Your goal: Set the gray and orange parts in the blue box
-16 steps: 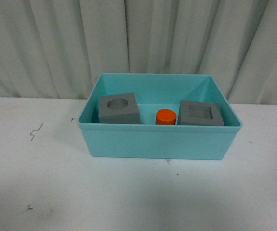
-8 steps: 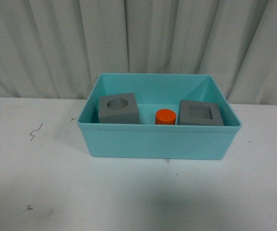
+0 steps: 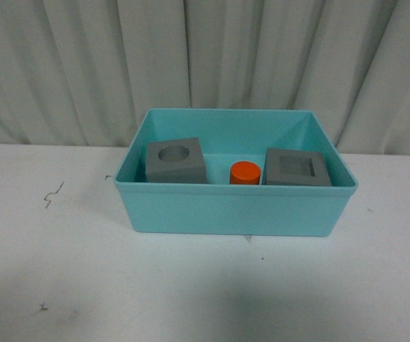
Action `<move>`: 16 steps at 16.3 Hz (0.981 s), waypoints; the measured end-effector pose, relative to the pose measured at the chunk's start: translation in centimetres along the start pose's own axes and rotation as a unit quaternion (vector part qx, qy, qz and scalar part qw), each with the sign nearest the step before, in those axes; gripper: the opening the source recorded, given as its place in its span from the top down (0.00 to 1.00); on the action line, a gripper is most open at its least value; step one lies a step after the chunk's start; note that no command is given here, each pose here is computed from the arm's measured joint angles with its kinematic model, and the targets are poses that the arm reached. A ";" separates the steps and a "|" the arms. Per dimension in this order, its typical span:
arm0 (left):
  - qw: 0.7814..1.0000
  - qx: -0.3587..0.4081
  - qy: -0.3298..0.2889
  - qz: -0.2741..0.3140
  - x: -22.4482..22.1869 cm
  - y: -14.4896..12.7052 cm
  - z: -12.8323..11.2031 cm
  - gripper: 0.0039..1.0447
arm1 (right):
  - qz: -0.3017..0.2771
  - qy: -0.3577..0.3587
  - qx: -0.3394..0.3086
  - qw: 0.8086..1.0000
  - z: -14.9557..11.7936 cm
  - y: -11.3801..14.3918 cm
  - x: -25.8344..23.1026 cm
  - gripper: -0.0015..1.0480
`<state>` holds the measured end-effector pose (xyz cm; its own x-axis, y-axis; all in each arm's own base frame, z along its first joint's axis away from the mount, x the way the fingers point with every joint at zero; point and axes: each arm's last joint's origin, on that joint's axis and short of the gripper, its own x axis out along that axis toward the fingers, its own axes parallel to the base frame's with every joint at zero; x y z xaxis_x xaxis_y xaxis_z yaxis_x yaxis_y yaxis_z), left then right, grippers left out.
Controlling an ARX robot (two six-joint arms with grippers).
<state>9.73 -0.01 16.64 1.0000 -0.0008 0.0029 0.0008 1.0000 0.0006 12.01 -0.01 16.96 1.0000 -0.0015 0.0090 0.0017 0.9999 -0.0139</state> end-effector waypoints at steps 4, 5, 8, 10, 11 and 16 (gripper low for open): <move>1.000 0.000 0.000 0.000 0.0 0.0 0.0 0.06 | 0.000 0.000 0.000 1.000 0.0 0.0 -0.6 0.98; 1.000 0.000 0.000 0.000 0.0 0.0 0.0 0.06 | 0.000 -0.002 0.000 1.000 0.0 0.0 -0.7 0.98; 1.000 0.000 0.000 0.000 0.0 0.0 0.0 0.06 | 0.000 0.000 0.000 1.000 0.0 0.0 -1.0 0.98; 1.000 0.000 0.000 0.000 0.0 0.0 0.0 0.06 | 0.000 0.000 0.000 1.000 0.0 0.0 -1.3 0.98; 1.000 0.000 0.000 0.000 0.0 0.0 0.0 0.06 | 0.001 0.026 0.000 1.000 -0.6 0.0 -1.8 0.98; 1.000 0.000 0.000 0.000 0.0 0.0 0.0 0.06 | 0.001 0.004 0.000 1.000 -0.3 0.0 -2.3 0.98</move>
<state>9.73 -0.01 16.65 1.0000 -0.0011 0.0036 0.0011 1.0000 0.0006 9.73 0.00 16.61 1.0000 -0.0004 0.0017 0.0004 0.9999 -0.0139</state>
